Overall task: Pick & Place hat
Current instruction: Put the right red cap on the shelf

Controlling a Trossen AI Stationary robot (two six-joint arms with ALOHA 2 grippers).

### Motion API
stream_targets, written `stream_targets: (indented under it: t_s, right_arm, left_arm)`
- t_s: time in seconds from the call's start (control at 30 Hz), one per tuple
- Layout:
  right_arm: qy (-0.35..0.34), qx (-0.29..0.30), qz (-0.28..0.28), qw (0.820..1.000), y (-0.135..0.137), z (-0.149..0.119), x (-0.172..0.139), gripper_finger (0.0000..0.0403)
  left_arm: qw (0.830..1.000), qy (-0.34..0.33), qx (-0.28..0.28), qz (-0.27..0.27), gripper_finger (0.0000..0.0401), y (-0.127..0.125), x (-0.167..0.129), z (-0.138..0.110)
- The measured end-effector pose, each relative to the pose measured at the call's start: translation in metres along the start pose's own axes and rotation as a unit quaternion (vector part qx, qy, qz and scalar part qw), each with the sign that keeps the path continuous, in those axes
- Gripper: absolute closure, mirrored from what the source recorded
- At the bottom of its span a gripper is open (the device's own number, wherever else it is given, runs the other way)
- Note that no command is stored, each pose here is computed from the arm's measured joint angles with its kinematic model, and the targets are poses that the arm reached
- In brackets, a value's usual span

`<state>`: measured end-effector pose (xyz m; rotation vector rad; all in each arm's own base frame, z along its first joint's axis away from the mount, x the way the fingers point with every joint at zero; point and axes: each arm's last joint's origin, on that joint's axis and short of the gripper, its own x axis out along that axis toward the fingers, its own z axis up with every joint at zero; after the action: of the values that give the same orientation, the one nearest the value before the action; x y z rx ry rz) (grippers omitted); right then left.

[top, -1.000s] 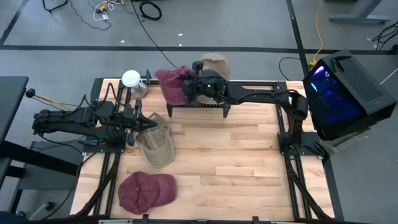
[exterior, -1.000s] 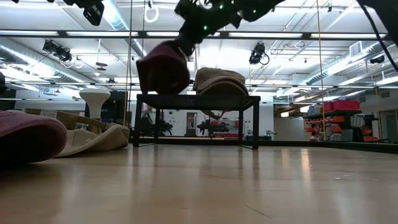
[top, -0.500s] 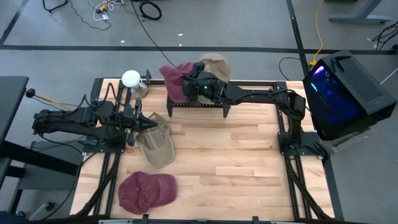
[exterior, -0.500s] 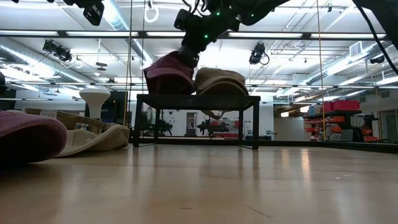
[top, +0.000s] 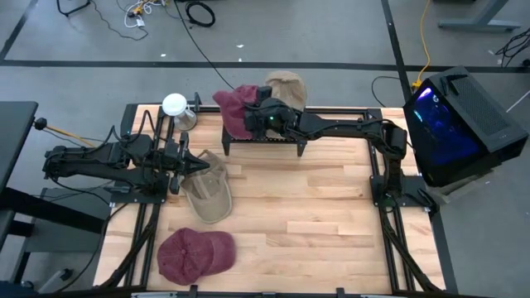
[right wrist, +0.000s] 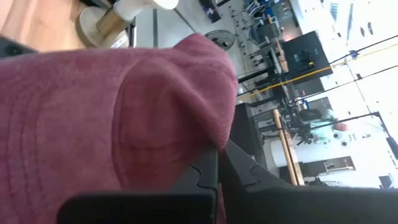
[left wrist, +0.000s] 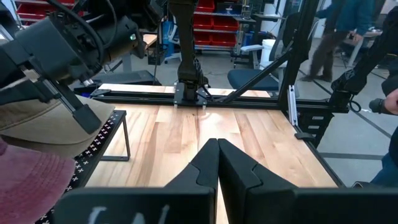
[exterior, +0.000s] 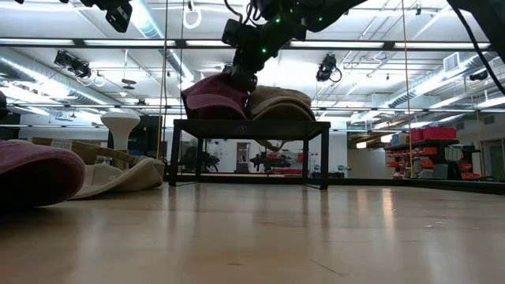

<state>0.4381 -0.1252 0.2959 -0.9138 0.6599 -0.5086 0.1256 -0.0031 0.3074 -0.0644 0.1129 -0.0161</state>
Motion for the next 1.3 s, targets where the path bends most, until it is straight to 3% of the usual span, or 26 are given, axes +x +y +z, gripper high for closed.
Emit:
stream_targets:
  t_s: [0.37, 0.7, 1.3]
  right_arm:
    - [0.003, 0.009, 0.006, 1.0, 0.0019, 0.0001, -0.0006, 0.0401]
    - [0.0, 0.008, 0.007, 1.0, 0.0032, 0.0021, -0.0018, 0.0365]
    - [0.004, 0.029, 0.013, 0.999, 0.0043, 0.0013, -0.0018, 0.0339]
  left_arm:
    - [1.0, 0.0, 0.0, 0.0, 0.0387, 0.0, 0.0001, 0.0]
    - [1.0, 0.0, 0.0, 0.0, 0.0387, 0.0, 0.0, 0.0]
    - [1.0, 0.0, 0.0, 0.0, 0.0387, 0.0, 0.0001, 0.0]
